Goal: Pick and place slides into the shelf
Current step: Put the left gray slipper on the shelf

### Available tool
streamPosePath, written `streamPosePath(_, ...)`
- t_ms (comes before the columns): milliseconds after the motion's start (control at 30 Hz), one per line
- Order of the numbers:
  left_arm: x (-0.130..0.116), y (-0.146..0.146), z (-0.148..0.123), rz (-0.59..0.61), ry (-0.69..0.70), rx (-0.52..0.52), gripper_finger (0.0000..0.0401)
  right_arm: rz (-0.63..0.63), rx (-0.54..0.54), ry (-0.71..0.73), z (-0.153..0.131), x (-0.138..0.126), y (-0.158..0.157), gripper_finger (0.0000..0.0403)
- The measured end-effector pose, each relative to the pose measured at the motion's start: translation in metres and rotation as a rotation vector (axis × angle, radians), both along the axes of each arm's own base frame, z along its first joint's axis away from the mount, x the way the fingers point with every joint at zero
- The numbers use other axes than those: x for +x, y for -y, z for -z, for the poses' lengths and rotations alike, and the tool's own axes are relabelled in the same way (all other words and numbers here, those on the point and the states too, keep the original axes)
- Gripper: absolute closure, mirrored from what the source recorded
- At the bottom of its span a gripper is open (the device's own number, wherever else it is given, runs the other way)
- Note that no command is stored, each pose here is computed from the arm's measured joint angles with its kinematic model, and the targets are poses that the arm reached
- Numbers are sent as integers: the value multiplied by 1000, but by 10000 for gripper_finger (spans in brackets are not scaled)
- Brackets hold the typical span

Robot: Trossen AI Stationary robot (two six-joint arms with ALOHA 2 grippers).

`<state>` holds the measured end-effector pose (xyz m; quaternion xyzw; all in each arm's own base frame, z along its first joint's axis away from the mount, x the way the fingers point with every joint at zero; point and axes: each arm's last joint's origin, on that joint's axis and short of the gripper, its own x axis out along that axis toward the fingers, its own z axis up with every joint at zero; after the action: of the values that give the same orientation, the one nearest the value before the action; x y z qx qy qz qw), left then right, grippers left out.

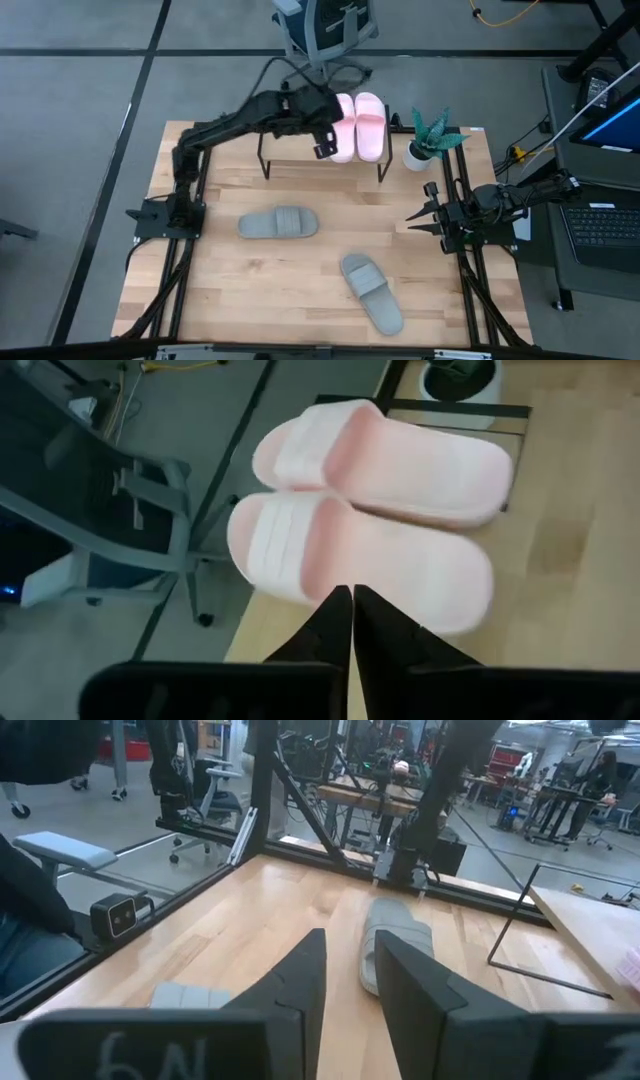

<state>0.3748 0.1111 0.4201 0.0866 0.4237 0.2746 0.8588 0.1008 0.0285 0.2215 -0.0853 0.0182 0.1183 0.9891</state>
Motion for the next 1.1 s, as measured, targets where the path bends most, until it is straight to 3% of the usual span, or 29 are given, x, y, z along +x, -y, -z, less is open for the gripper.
streamPosePath(400,-17,64,-20,52,43,-15,399,-39,2,19,-2,-1,-3,312)
streamPosePath(600,17,103,25,146,63,17,400,-69,-15,50,-4,-2,-6,312)
streamPosePath(767,39,126,66,256,163,11,399,-92,-14,56,-5,-2,-8,312)
streamPosePath(900,34,140,83,289,249,-10,400,-108,-16,53,-5,-2,-10,312)
streamPosePath(1100,-13,155,94,296,374,-16,400,-127,-33,57,-4,-2,-13,312)
